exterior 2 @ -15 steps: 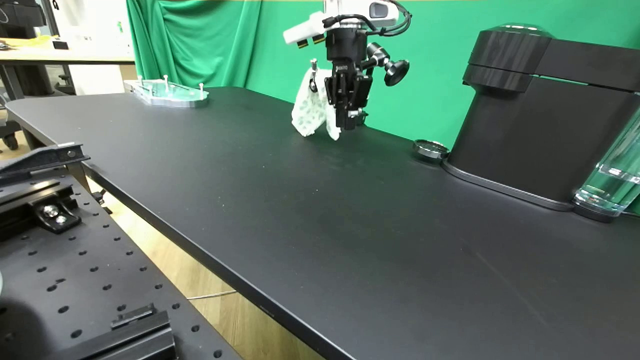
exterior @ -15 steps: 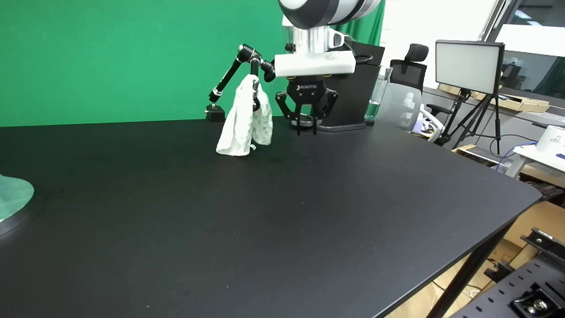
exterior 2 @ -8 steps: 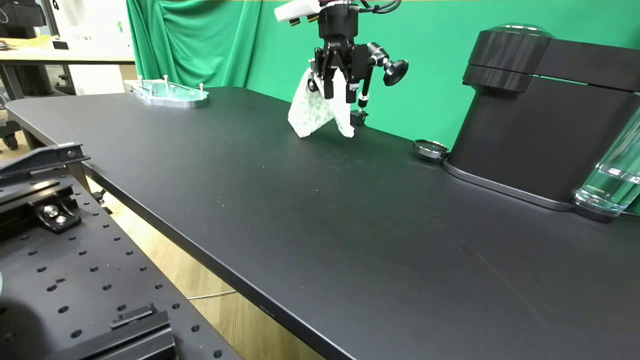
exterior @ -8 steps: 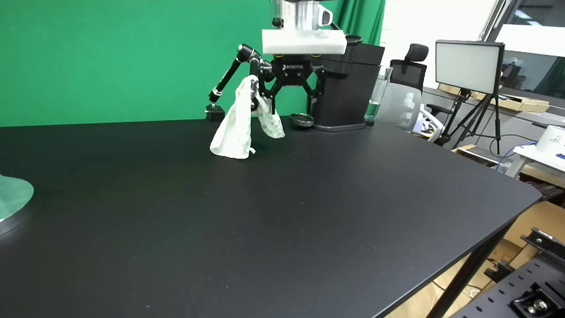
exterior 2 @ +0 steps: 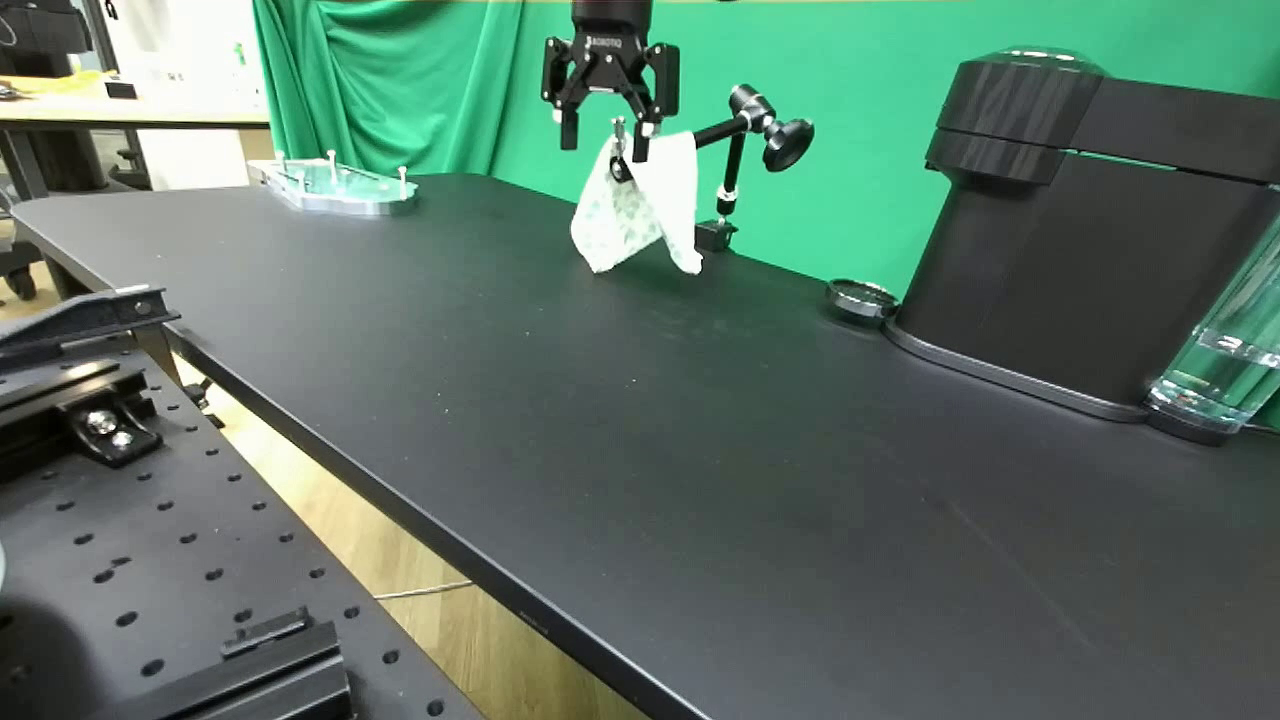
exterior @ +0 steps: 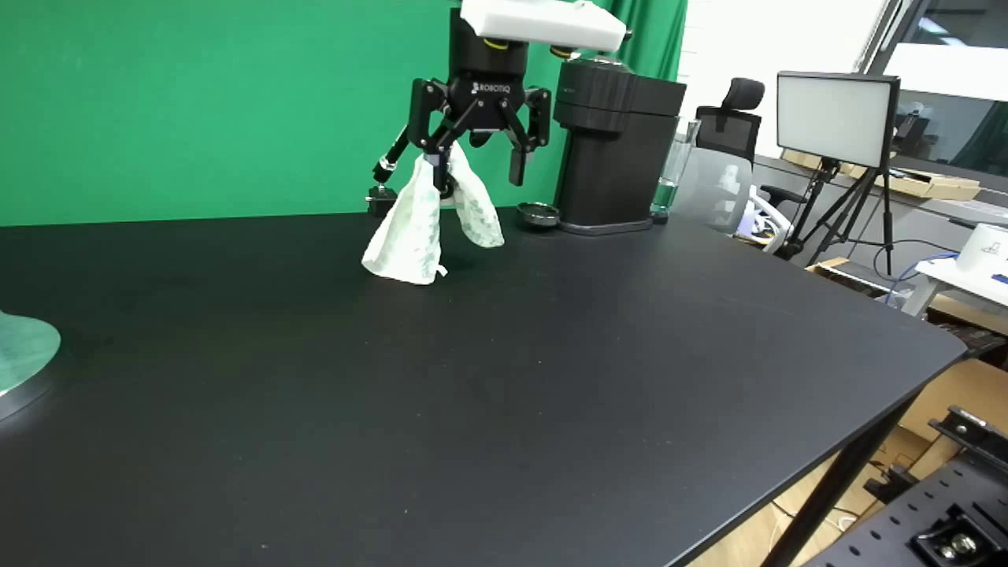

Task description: Hang the cloth on the black stand

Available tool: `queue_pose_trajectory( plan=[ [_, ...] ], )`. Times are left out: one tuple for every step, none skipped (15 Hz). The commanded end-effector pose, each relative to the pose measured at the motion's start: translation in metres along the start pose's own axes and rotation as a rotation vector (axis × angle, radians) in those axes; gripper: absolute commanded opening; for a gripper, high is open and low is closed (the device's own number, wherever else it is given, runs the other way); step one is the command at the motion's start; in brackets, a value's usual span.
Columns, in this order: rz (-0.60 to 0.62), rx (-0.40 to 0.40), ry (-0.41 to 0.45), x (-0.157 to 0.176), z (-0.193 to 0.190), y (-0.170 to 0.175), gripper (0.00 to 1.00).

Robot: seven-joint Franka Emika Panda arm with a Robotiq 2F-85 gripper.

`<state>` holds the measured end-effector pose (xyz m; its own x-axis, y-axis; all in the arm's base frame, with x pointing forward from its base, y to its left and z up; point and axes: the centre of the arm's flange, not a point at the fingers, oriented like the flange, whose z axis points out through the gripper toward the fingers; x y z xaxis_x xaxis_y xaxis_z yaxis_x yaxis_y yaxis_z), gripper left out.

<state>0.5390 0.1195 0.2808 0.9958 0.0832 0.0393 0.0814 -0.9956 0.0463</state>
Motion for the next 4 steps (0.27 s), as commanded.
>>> queue_pose_trajectory(
  plan=[
    [-0.198,0.043,-0.050,-0.014,-0.026,-0.024,1.00],
    [-0.259,0.046,-0.072,-0.017,-0.028,-0.031,1.00],
    [-0.323,0.052,-0.085,-0.019,-0.030,-0.036,1.00],
    [-0.382,0.059,-0.111,-0.021,-0.031,-0.041,1.00]
  ],
)
